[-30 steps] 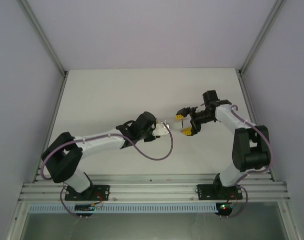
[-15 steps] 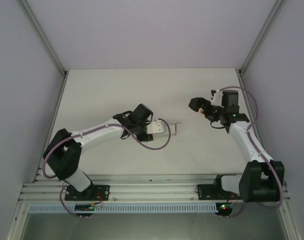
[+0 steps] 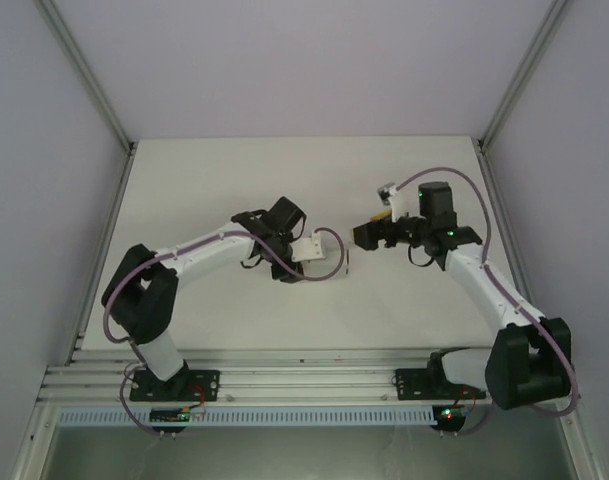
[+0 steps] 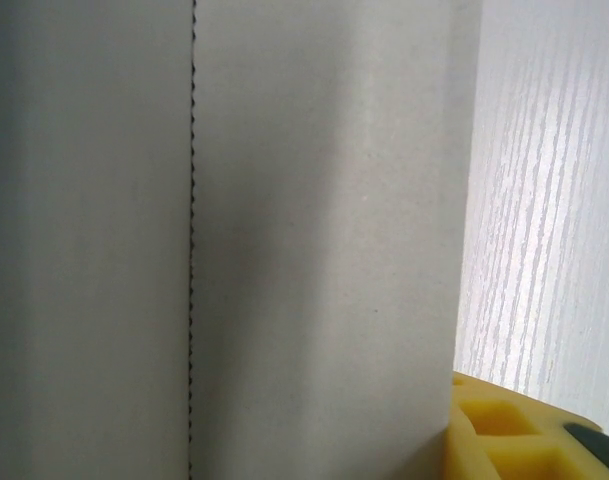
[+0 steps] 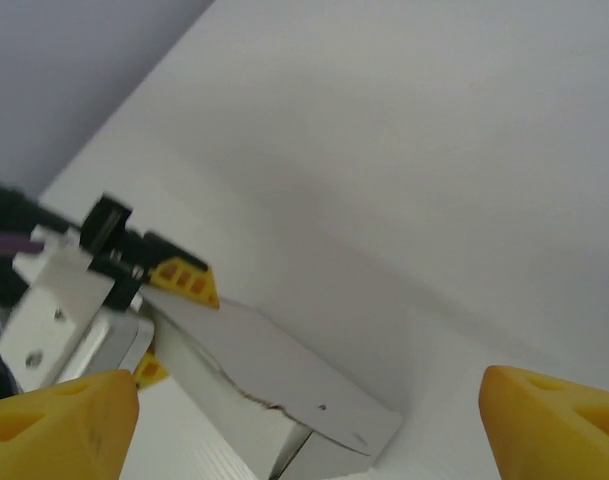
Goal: Assemble paper box
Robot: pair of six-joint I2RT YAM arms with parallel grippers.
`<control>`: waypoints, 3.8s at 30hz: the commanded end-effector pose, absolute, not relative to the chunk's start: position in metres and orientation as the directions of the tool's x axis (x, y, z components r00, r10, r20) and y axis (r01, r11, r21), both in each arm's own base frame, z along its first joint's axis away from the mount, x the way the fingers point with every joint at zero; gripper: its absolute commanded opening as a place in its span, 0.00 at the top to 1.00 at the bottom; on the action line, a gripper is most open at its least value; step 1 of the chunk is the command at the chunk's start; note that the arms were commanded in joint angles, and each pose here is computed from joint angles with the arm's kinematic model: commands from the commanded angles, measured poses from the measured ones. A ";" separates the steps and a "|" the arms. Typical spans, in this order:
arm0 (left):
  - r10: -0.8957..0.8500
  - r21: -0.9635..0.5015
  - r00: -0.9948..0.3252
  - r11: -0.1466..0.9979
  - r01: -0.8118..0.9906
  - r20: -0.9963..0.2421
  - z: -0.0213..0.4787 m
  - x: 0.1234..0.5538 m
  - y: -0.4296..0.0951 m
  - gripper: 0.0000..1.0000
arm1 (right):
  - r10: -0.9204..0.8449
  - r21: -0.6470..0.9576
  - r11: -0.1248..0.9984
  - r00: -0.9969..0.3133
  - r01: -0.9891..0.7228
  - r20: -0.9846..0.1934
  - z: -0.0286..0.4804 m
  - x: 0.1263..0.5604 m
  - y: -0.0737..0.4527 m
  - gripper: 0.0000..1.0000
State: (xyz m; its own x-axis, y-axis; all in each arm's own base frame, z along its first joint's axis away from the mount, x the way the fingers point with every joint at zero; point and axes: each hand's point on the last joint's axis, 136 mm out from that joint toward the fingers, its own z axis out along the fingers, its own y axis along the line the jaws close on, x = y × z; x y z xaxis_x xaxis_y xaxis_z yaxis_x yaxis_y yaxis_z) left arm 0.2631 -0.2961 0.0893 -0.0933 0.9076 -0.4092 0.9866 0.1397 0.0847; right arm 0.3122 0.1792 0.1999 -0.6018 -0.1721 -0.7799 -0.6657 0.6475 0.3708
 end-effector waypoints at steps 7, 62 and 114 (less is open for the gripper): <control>0.942 -0.008 -0.121 0.125 0.992 -0.312 0.068 0.259 -0.294 0.58 | -0.364 0.254 0.626 -0.564 -0.737 -0.741 0.169 0.311 0.190 0.21; 0.928 -0.012 -0.167 0.173 0.985 -0.333 0.072 0.275 -0.311 0.56 | -0.005 0.654 0.668 -0.881 -0.355 -0.473 0.172 0.296 0.217 1.00; 0.862 0.090 -0.182 0.253 0.963 -0.473 0.129 0.293 -0.325 0.00 | -0.077 0.291 0.905 -0.790 -0.312 -0.608 0.087 0.258 0.184 1.00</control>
State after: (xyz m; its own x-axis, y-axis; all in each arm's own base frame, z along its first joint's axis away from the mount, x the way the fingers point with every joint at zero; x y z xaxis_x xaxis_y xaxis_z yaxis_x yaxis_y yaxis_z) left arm 0.2891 -0.3140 0.0942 -0.2187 0.8967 -0.3848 0.9659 0.2550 0.0453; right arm 0.2903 0.1943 0.1344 -0.6590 0.0072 -0.7521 -0.3523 0.8805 0.3171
